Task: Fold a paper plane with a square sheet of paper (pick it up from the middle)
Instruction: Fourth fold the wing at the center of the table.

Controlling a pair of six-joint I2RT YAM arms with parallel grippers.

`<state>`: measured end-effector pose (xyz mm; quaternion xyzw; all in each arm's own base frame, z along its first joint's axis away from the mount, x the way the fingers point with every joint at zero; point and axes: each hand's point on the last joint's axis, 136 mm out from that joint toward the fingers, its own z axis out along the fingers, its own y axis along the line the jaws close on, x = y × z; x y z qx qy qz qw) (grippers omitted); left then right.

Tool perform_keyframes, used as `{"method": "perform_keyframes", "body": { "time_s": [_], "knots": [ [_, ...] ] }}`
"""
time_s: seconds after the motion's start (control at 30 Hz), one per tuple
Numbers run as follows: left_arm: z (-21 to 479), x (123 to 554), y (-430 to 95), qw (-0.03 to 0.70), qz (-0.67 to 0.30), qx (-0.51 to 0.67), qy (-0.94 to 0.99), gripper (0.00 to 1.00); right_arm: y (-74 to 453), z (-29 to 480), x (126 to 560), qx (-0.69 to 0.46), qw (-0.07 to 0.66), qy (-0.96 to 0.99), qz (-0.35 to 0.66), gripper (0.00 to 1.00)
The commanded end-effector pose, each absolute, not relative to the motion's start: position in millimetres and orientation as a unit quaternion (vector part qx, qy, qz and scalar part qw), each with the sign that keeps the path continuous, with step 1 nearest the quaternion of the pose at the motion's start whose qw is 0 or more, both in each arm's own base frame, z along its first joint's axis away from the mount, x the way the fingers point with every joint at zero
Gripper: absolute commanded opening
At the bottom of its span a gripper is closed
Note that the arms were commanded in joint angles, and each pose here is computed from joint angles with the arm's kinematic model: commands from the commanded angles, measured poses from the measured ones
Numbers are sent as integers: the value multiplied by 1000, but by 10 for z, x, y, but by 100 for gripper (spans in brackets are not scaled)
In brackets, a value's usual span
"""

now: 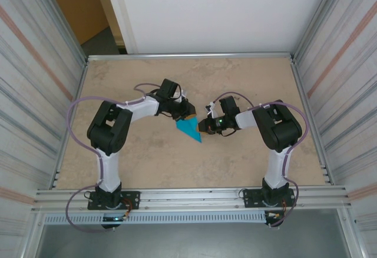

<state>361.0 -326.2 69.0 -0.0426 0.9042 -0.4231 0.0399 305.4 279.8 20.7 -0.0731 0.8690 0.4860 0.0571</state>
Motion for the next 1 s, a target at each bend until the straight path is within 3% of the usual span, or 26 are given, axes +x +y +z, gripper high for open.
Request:
{"method": "perform_keyframes", "body": {
  "time_s": [0.0, 0.63, 0.97],
  "knots": [
    [609, 3571, -3270, 24, -422, -40, 905, 15, 2652, -99, 2976, -30, 20, 894, 446, 10],
    [456, 3609, -3284, 16, -412, -41, 910, 11, 2611, 359, 3009, -32, 50, 882, 468, 29],
    [435, 3633, -3312, 13, -413, -43, 910, 11, 2367, 435, 3054, -8, 96, 915, 391, 33]
  ]
}}
